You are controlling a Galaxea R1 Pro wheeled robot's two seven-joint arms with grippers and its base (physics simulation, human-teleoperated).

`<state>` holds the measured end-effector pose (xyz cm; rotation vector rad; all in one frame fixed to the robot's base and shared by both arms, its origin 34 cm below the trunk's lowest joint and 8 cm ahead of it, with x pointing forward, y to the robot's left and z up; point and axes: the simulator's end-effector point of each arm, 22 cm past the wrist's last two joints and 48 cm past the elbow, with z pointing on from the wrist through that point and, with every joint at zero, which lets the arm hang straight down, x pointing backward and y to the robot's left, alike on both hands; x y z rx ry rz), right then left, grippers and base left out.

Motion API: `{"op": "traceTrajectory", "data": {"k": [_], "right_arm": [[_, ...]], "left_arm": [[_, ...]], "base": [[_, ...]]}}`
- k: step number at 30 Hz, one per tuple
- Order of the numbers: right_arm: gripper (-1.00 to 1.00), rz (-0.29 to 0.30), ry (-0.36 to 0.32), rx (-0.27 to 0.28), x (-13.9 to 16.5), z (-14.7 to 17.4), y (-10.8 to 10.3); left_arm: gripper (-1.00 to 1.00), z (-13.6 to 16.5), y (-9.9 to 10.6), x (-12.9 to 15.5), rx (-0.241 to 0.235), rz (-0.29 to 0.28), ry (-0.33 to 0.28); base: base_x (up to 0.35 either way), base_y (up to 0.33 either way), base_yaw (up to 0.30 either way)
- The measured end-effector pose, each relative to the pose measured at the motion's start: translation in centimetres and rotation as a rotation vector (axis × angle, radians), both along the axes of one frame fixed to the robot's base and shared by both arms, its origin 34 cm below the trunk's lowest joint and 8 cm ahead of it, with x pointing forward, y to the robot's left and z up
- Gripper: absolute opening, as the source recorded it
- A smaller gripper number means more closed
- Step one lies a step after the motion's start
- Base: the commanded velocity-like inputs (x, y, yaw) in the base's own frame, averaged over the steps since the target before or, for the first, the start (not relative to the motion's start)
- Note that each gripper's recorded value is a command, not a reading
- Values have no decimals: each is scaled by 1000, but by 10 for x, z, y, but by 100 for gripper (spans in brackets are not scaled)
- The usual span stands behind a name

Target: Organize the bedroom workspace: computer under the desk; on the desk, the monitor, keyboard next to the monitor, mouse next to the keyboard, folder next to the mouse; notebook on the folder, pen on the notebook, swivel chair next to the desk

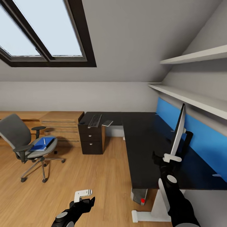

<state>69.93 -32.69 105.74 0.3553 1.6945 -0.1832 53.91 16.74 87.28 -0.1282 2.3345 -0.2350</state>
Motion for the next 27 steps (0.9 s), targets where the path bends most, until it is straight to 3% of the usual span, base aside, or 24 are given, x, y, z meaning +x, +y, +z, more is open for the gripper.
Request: {"op": "traceTrajectory", "data": {"k": [7,12,18,27], "right_arm": [[100,-13,-20,-7,0,0,-3],[100,-26,18,-10,-3,-20,-6],[100,-78,90,-38,-12,-52,-29],[100,-106,109,-64,-7,-63,-50]], "left_arm": [[100,-1,0,0,-1,0,2],[100,-1,0,0,-1,0,3],[100,-1,0,0,-2,0,3],[100,-1,0,0,-1,0,3]], "base": [[68,0,0],[12,0,0],[3,0,0],[0,0,0]]}}
